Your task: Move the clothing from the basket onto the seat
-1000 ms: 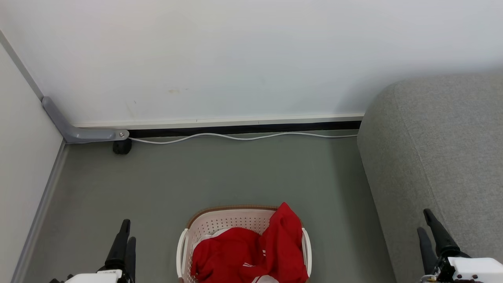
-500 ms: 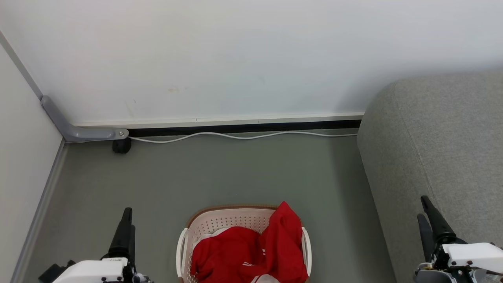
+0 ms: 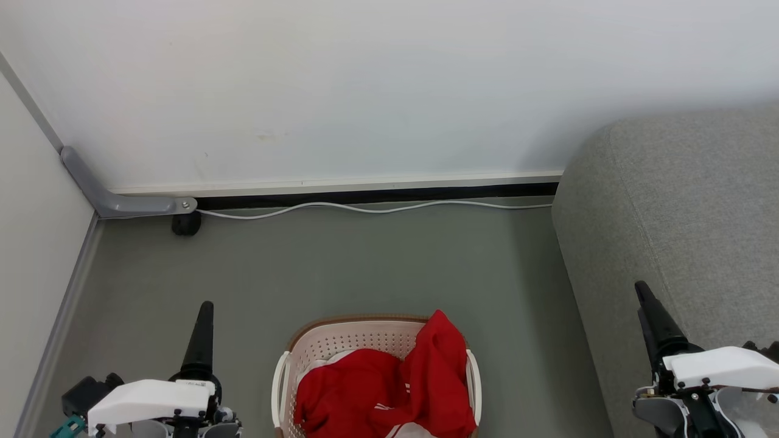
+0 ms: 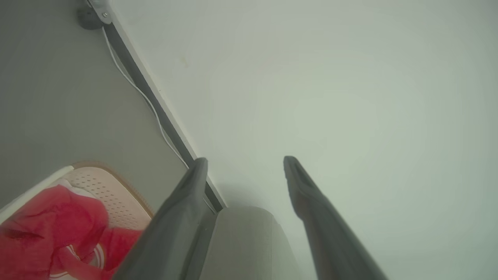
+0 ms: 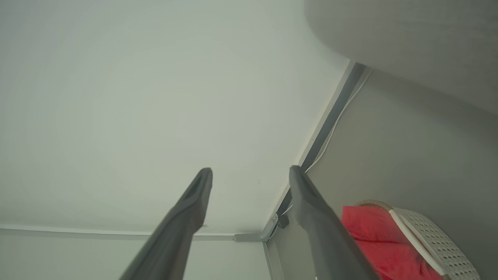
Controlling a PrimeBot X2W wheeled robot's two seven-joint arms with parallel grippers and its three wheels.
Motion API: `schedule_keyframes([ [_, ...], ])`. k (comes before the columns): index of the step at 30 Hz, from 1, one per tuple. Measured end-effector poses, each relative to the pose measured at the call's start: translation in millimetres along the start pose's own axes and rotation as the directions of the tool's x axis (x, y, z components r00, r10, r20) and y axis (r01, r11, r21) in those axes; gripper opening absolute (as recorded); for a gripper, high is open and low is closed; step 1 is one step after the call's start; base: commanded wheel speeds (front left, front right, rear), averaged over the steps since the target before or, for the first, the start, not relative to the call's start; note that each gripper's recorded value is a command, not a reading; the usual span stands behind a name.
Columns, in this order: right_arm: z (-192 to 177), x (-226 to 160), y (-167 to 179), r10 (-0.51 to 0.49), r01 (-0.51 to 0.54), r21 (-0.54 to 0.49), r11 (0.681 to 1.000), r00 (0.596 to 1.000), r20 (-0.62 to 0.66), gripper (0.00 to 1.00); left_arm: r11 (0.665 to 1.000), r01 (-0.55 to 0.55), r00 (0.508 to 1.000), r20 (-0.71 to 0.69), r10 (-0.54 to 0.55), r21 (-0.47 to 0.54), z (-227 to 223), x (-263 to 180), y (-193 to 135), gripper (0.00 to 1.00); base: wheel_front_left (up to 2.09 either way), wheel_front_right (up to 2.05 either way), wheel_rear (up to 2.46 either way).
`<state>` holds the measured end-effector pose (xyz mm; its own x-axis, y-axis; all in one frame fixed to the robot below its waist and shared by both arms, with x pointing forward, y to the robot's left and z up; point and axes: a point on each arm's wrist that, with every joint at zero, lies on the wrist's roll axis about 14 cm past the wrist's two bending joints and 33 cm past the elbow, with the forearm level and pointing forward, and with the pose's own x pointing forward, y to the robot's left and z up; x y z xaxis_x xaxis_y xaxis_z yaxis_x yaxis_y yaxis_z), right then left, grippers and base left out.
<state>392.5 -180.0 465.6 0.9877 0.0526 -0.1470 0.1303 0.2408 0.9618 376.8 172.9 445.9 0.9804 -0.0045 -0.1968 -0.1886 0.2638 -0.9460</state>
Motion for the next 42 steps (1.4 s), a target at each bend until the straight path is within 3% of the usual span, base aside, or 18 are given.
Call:
schedule_keyframes([
  [8, 3.2, 7.1, 6.9, 0.016, -0.016, -0.142, 0.99, 1.0, -0.005, 1.0, 0.984, 0.02, 1.0, -0.017, -0.017, 0.176, -5.4, 4.0, -6.0, 1.0, 0.0, 0.0, 0.0],
  [14, 7.0, 11.6, 13.2, 0.034, -0.034, -0.272, 0.962, 0.999, -0.006, 1.0, 0.947, 0.046, 0.999, -0.032, -0.037, 0.318, -10.4, 9.0, -14.8, 1.0, 0.0, 0.0, 0.0],
  [25, 3.0, 17.6, 19.5, 0.052, -0.063, -0.48, 0.875, 0.998, -0.036, 1.0, 0.851, 0.069, 0.997, -0.051, -0.05, 0.521, -17.6, 12.9, -21.2, 1.0, 0.0, 0.0, 0.0],
  [42, -0.3, 25.6, 29.3, 0.084, -0.111, -0.668, 0.736, 0.994, -0.073, 1.0, 0.687, 0.074, 0.997, -0.037, -0.069, 0.723, -18.4, 22.2, -32.2, 1.0, 0.0, 0.0, 0.0],
])
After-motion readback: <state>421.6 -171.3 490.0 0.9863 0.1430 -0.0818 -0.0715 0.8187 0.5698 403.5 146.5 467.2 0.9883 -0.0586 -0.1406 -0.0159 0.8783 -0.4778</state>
